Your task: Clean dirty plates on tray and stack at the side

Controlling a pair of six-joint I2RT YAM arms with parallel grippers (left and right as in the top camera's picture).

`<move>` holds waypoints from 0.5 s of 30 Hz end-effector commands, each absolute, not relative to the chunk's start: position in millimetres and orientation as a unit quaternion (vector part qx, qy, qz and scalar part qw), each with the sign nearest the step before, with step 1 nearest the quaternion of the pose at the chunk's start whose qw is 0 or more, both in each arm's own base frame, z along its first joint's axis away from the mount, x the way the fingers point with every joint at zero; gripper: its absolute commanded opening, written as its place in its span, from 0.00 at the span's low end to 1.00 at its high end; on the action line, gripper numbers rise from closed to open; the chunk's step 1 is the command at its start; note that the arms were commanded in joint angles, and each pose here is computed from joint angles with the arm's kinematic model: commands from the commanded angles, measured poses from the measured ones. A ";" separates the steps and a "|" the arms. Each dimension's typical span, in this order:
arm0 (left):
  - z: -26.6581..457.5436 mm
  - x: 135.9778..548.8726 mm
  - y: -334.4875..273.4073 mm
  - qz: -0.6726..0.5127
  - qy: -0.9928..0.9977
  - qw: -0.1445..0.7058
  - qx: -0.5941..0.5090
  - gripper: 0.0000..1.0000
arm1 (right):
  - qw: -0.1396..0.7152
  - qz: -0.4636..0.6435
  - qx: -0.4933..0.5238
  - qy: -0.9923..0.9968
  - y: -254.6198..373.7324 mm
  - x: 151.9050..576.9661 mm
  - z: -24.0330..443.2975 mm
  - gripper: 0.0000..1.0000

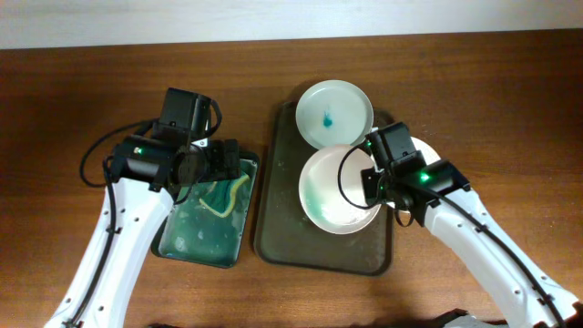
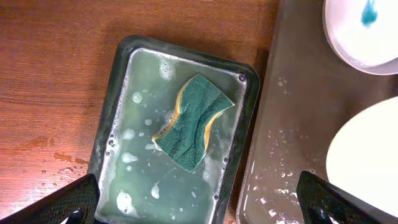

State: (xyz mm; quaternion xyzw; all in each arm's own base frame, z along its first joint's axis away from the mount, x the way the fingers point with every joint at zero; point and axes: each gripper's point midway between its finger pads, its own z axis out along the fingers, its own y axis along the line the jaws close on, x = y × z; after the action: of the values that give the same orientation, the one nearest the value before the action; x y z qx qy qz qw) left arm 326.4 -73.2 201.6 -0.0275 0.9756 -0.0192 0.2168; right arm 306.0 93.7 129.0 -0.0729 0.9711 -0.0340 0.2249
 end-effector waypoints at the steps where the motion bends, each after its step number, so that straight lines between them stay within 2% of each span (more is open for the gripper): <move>1: 209.5 328.9 -69.2 -0.014 0.973 0.229 -0.030 0.99 | 0.292 -0.121 -0.089 0.945 98.0 309.1 158.1 0.04; 9: 209.5 328.9 -69.2 -0.014 0.973 0.229 -0.030 0.99 | 0.403 -0.266 -0.128 0.866 118.4 300.7 204.0 0.04; 15: 209.5 328.9 -69.2 -0.014 0.973 0.229 -0.030 0.99 | 0.447 -0.327 -0.167 0.815 132.2 291.1 229.3 0.04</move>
State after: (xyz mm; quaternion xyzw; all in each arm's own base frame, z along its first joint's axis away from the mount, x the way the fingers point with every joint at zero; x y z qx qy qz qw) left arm 326.4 -73.2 201.5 -0.0274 0.9757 -0.0193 0.2164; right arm 293.2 131.9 196.2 -0.1726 0.8528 -0.2871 0.4006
